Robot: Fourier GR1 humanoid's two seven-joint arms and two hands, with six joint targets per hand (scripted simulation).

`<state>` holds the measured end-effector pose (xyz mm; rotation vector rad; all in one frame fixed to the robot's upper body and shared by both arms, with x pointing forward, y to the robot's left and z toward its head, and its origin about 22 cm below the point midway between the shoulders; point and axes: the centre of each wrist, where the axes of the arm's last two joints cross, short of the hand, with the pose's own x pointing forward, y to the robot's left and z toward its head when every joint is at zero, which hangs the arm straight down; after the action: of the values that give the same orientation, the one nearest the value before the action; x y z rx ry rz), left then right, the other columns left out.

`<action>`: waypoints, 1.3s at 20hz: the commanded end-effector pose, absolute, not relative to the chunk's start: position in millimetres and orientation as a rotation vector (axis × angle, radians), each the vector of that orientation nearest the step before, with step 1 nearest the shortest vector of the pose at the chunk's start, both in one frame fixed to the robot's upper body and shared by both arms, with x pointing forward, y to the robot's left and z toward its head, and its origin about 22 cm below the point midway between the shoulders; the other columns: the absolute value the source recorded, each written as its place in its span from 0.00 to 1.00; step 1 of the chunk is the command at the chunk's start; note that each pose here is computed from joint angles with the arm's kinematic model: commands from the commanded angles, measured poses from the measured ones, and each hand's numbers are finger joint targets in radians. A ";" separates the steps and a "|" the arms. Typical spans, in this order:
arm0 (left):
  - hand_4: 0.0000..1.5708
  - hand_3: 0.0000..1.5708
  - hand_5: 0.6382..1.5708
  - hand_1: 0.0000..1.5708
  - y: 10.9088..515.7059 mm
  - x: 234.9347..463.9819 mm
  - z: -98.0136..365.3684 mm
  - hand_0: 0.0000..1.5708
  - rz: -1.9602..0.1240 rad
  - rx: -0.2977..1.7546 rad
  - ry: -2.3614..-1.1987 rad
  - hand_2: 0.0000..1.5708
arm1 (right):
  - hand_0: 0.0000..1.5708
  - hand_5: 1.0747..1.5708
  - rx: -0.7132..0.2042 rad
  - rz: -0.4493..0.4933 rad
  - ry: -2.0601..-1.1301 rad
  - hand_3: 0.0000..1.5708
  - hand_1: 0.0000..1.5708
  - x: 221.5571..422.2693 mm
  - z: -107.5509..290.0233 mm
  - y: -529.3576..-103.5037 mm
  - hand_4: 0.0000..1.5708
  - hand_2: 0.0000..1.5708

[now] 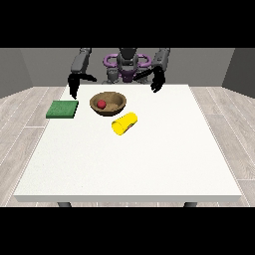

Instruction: Pick the cup and pour the ball into the bowl, then pick the bowl and place it on the pad

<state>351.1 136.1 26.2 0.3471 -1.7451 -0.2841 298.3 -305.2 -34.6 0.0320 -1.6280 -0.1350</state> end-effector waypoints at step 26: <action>0.00 0.00 0.99 0.00 225.0 334.3 51.4 0.00 -0.256 0.120 -1.896 0.00 | 0.00 0.95 -0.057 -0.400 -1.399 0.00 0.00 311.0 -106.4 -260.6 0.30 0.00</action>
<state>333.1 222.1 41.1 0.1190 -1.8832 -0.2479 328.8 -257.8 -82.9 -0.0409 -1.5854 -0.2904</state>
